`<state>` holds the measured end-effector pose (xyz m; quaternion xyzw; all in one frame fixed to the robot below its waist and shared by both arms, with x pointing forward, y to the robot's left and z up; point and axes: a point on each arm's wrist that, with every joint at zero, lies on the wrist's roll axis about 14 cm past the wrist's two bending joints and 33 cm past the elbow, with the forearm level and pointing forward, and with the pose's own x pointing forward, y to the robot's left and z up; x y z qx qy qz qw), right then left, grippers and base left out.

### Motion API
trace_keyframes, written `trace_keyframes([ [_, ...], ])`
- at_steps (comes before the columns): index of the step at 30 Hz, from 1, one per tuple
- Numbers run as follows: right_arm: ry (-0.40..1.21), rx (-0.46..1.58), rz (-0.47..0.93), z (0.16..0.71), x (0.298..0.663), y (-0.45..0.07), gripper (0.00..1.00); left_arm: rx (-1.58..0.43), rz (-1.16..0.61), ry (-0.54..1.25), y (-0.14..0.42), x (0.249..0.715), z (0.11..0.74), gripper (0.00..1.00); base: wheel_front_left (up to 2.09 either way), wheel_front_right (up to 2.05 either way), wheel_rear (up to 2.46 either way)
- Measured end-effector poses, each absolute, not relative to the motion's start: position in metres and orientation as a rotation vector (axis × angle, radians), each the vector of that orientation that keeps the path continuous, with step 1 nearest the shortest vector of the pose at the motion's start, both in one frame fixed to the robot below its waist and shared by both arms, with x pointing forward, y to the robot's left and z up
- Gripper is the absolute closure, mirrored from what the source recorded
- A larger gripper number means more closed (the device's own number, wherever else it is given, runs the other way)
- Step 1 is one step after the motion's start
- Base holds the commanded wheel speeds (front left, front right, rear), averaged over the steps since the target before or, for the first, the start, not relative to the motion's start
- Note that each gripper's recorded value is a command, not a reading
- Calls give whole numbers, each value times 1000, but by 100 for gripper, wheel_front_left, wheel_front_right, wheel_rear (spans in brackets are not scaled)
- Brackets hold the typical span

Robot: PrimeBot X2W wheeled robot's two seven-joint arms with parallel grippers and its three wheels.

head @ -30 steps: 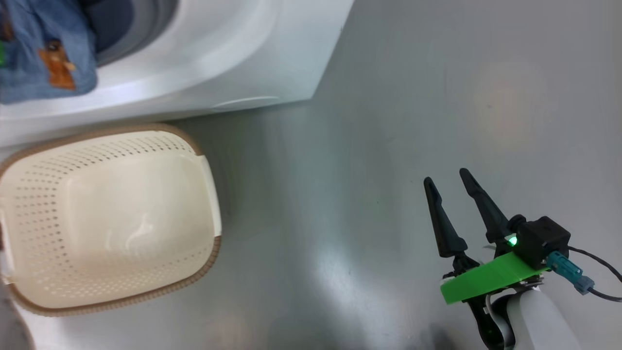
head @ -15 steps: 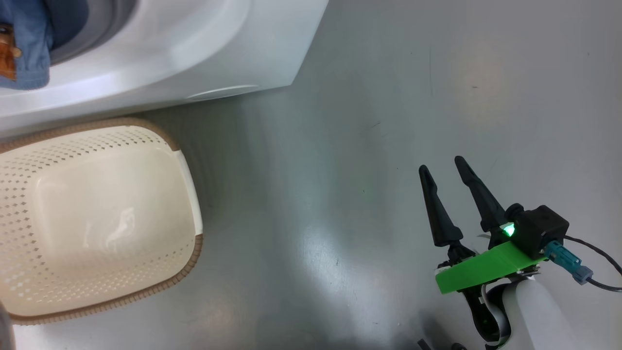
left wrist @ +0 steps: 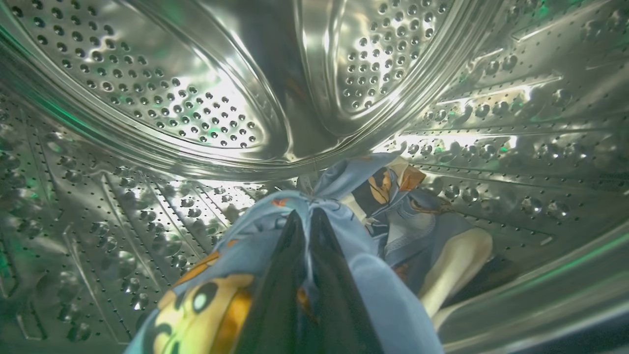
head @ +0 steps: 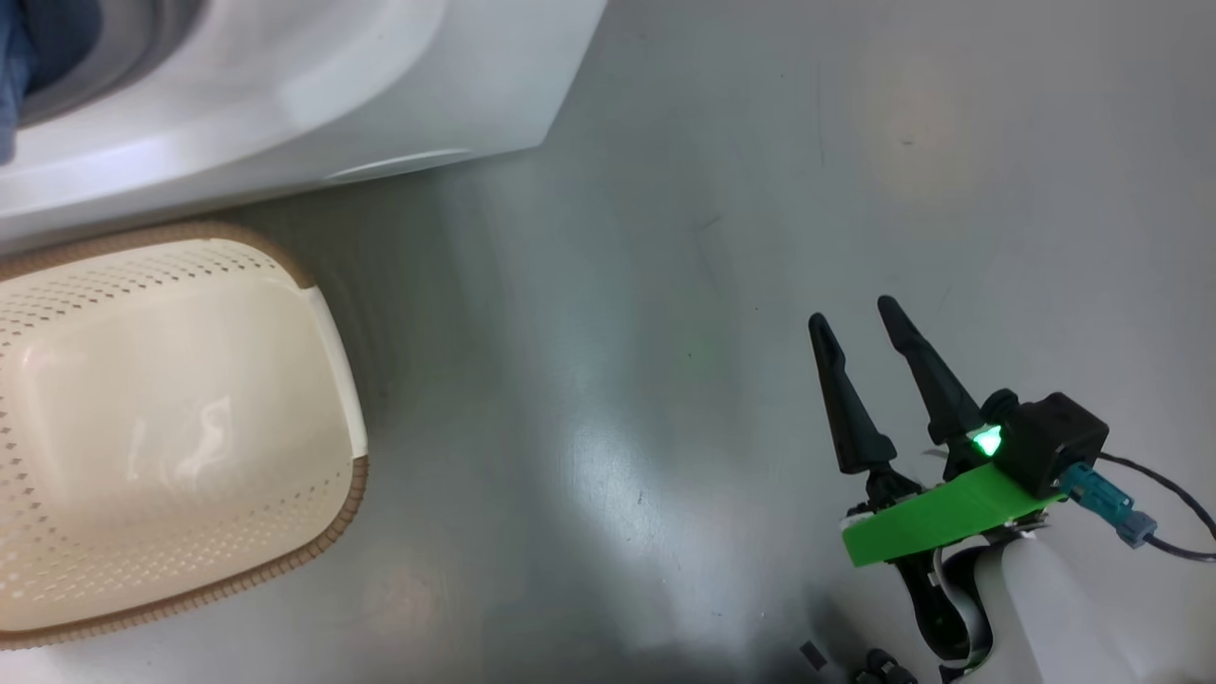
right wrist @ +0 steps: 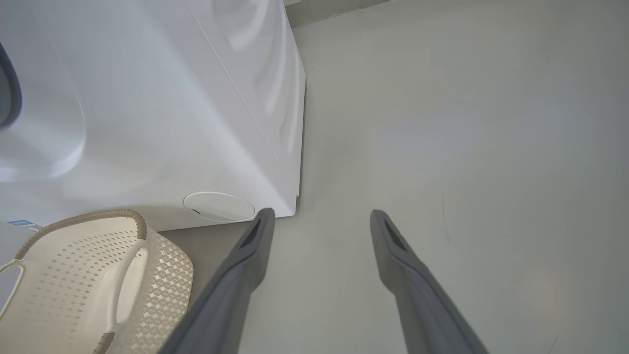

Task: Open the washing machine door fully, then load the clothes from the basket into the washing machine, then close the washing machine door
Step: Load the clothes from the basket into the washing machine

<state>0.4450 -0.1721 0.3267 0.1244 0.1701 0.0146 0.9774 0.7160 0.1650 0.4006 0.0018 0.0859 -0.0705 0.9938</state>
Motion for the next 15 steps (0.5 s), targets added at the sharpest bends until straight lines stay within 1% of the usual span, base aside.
trace_keyframes([
  [6, 351, 254, 21, 322, 445, -174, 0, 23, -161, 141, 160, 724, 402, 100, 0, 0, 0],
  [15, 347, 255, 16, 322, 449, -177, 0, 76, -177, -74, 153, 738, 445, 100, 0, 0, 0],
])
